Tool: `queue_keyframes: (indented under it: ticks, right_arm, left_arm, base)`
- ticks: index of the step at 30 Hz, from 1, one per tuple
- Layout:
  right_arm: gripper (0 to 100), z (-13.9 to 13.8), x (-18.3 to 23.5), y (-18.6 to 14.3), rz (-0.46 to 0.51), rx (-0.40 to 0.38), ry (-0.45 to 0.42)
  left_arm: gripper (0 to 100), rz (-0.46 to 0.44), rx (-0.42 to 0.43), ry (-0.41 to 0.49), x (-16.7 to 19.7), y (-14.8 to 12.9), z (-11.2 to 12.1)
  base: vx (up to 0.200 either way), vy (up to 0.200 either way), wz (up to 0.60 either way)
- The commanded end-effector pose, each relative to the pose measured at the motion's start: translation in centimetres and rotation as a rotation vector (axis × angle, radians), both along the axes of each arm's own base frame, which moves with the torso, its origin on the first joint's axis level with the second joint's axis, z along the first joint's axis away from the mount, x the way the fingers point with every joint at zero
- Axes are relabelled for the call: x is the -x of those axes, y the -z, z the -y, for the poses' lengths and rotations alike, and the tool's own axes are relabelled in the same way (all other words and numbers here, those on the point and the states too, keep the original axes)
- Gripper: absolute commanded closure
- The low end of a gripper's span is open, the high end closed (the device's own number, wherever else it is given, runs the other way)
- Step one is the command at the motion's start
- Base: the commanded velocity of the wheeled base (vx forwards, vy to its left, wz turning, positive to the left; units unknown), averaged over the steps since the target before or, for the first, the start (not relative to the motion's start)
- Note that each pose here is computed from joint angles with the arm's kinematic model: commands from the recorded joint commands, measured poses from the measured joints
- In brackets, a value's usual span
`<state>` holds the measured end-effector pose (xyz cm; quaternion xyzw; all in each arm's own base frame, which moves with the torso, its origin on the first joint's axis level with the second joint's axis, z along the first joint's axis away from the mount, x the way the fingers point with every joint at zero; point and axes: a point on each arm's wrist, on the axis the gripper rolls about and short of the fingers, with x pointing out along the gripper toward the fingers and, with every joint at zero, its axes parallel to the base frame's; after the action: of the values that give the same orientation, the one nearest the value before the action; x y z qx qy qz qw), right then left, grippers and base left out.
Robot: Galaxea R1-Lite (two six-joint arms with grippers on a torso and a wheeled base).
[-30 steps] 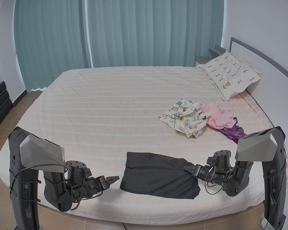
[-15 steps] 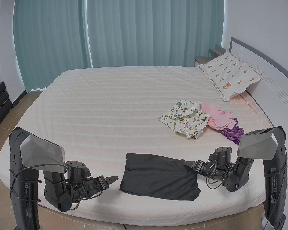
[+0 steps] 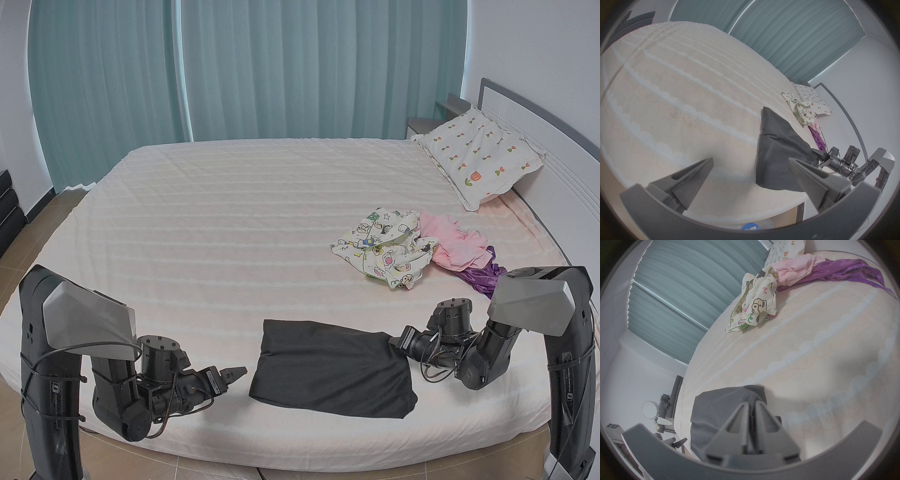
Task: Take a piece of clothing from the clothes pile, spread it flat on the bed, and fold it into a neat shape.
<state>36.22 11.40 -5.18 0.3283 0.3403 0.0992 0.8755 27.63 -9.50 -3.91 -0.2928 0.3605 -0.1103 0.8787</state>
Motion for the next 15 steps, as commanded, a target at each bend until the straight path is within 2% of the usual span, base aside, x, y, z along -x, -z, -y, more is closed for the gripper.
queue_keyframes:
  ticks: [1,2,4,8,15]
  right_arm:
    - [100,0.01,-0.12,-0.15,0.013,0.004,0.033]
    - [100,0.14,-0.23,-0.30,0.037,0.017,0.072]
    - [100,0.20,-0.23,-0.51,0.076,0.021,0.097]
    - [100,0.37,0.03,-0.75,0.113,0.015,0.108]
    - [100,0.21,0.46,-0.16,0.096,0.036,0.097]
  left_arm:
    - [0,-0.002,-0.001,0.000,0.02,0.07,0.00]
    - [0,-0.002,-0.001,0.000,0.02,0.07,0.00]
    - [0,-0.004,-0.001,0.002,0.07,0.08,0.03]
    - [0,-0.007,-0.002,0.003,0.10,0.17,0.07]
    - [0,-0.006,-0.003,0.021,0.24,0.21,0.58]
  base:
    - [0.000,0.000,0.00]
    - [0.000,0.000,0.00]
    - [0.000,0.000,0.00]
    - [0.000,0.000,0.00]
    - [0.000,0.000,0.00]
